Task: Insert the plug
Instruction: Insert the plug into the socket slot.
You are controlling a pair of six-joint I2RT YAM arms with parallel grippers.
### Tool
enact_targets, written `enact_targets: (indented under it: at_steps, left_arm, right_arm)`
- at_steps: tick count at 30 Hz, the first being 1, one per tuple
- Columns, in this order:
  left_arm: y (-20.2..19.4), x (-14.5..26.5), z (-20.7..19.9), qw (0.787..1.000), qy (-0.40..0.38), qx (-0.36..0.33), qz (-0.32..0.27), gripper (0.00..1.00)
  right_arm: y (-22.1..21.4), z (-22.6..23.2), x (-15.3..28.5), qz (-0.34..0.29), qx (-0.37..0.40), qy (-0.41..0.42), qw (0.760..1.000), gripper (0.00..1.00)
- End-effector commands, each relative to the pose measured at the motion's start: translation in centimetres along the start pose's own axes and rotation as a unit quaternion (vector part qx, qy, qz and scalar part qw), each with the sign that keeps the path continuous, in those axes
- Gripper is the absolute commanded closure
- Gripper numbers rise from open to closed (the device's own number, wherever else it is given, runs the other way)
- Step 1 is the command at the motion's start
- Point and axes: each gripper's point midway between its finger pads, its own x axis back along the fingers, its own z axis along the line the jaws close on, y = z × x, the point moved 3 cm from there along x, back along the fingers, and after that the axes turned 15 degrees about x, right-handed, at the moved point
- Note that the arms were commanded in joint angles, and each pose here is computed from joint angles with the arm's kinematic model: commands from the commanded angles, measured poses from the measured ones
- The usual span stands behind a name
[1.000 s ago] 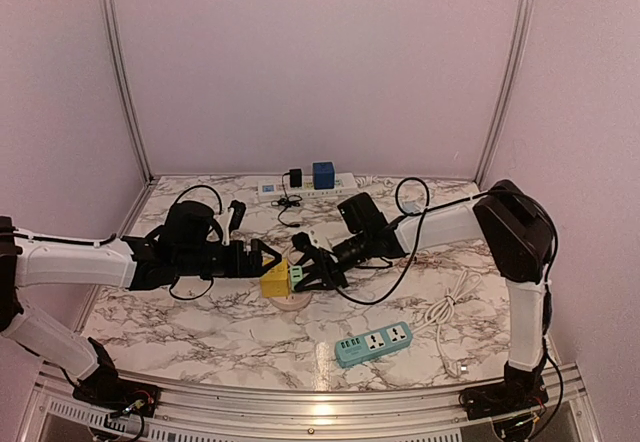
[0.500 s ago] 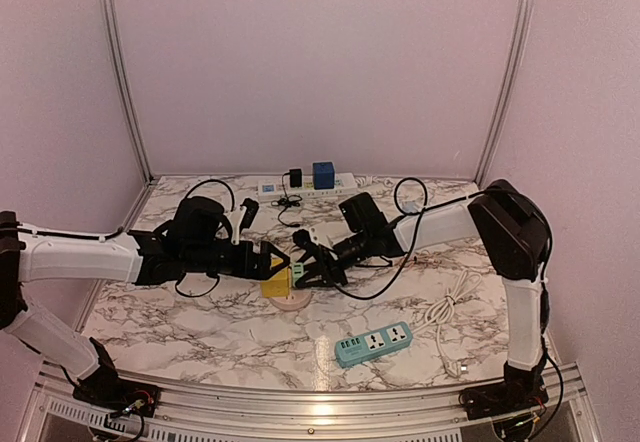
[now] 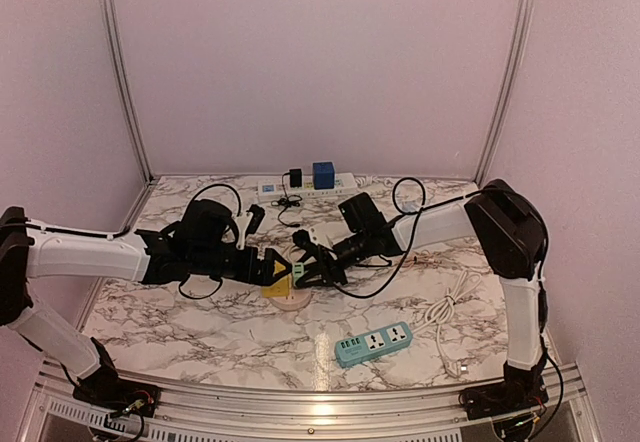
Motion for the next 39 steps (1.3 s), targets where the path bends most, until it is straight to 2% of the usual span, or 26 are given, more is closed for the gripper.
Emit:
enact_targets:
  at_steps: [1, 11, 24, 39]
  left_arm:
    - [0.1, -0.3, -0.4, 1.0, 0.007, -0.012, 0.008, 0.01]
    - [-0.2, -1.2, 0.0, 0.999, 0.04, -0.031, 0.021, 0.01]
    - [1.1, -2.5, 1.5, 0.98, 0.171, -0.097, -0.003, 0.03]
    - [0.4, -4.3, 2.6, 0.967, 0.217, -0.131, 0.013, 0.04]
  right_arm:
    - [-0.2, -0.7, 0.0, 0.003, 0.005, -0.006, 1.0, 0.91]
    - [-0.7, -0.3, 0.0, 0.009, -0.001, -0.005, 1.0, 0.91]
    - [-0.5, -0.2, 0.1, 0.008, -0.003, -0.005, 1.0, 0.91]
    - [-0.5, -0.2, 0.2, 0.01, -0.002, -0.007, 1.0, 0.91]
